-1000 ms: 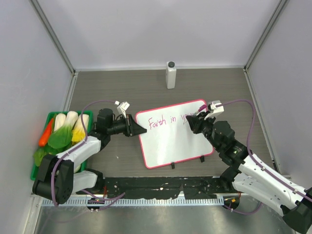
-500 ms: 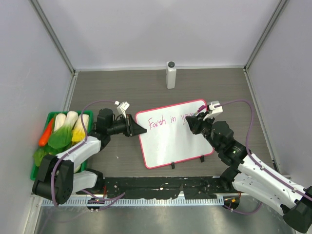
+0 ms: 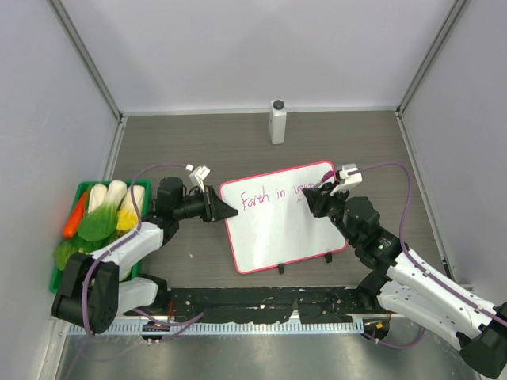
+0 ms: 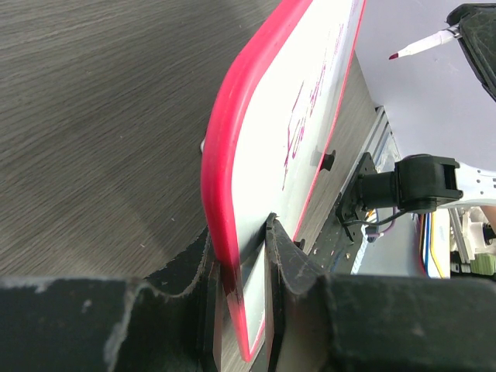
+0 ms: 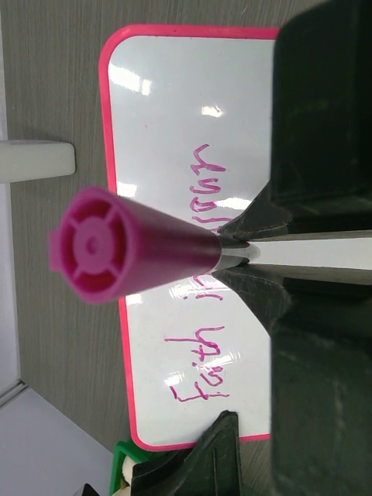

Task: Write a sentence on the whiteboard
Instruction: Write with the whiteboard marker on the whiteboard.

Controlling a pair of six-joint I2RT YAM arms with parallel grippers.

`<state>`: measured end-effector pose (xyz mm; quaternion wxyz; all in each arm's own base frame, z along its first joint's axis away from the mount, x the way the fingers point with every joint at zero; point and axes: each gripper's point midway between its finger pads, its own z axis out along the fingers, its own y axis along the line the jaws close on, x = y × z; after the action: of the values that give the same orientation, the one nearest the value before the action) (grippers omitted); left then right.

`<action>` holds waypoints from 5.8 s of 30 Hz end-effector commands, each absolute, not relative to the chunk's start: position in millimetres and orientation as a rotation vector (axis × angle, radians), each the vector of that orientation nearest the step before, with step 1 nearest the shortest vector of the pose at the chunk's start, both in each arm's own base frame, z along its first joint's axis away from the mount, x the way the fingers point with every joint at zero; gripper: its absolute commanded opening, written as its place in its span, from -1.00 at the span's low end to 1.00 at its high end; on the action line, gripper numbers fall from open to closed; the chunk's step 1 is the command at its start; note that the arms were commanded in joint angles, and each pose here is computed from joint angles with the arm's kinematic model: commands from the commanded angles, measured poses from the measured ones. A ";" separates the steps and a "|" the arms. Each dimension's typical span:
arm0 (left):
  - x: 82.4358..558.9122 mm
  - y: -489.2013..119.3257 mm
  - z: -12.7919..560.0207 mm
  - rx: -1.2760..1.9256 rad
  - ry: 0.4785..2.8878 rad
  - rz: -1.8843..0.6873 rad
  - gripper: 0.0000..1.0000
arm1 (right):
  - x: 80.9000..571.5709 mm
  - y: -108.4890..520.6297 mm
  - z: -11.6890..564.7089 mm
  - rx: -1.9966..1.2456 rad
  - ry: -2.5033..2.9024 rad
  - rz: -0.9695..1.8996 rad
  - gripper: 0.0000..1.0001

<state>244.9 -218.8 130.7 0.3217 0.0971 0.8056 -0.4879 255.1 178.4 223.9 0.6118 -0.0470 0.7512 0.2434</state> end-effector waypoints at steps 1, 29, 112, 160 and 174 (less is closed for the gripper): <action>286.0 -172.6 92.7 0.160 2.142 -0.862 -1.00 | 258.6 173.1 249.4 -0.108 1.659 0.533 -0.98; 292.7 -167.0 91.4 0.100 2.152 -0.822 -1.00 | 247.6 211.3 243.1 -0.135 1.666 0.641 -0.97; 302.2 -186.6 84.6 0.151 2.139 -0.841 -1.00 | 240.7 294.4 167.3 -0.221 1.773 0.660 -0.98; 302.3 -187.6 84.3 0.162 2.139 -0.845 -1.00 | 256.8 302.2 208.2 -0.152 1.679 0.611 -0.98; 301.6 -187.8 84.3 0.166 2.140 -0.847 -1.00 | 256.6 297.6 203.9 -0.140 1.696 0.594 -0.98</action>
<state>269.9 -229.0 127.6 0.3455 0.0780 0.8044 -0.4769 253.3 303.4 175.1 0.5981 -0.0880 0.7571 0.2477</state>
